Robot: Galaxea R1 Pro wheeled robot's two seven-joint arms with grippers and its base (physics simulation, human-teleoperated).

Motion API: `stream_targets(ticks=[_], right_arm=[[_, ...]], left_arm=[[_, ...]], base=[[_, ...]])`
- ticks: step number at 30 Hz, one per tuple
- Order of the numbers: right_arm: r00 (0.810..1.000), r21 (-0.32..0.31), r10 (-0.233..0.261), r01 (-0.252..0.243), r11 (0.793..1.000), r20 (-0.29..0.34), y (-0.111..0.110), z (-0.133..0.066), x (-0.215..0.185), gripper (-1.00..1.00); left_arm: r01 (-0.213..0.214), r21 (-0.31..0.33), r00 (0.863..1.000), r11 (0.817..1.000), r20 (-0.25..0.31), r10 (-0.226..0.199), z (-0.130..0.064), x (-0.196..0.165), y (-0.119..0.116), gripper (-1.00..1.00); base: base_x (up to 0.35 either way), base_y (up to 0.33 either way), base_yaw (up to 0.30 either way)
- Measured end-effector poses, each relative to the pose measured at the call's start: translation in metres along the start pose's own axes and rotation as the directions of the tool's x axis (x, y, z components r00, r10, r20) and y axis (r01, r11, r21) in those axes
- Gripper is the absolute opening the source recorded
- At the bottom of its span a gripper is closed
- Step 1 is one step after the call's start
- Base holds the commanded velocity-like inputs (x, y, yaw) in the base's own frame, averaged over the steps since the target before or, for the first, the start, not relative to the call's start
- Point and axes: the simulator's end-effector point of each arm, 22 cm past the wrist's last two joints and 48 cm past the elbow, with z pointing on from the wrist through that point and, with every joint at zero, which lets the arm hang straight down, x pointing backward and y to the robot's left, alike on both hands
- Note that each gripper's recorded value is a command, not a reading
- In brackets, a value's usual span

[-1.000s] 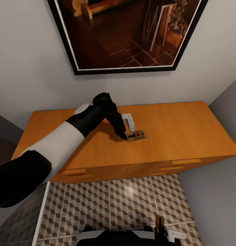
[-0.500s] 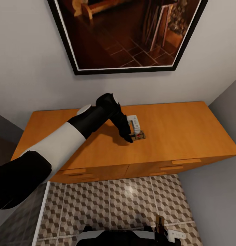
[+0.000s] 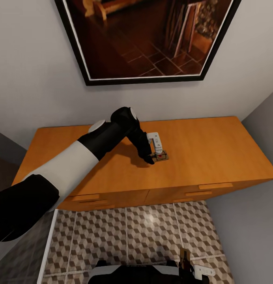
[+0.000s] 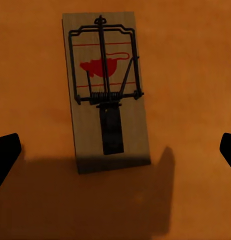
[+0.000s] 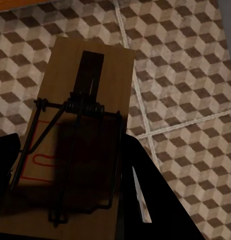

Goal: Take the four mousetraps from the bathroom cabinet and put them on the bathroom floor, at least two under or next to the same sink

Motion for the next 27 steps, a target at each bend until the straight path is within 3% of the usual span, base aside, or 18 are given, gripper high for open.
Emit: stream_targets(ticks=[27], right_arm=[[0.999, 0.004, -0.005, 0.005, 1.0, -0.035, -0.002, 0.001, 0.017, -1.0]], left_arm=[[0.017, 0.031, 1.0, 0.999, -0.005, -0.017, 0.021, 0.012, 0.0, 1.0]], base=[[0.0, 0.0, 0.0]])
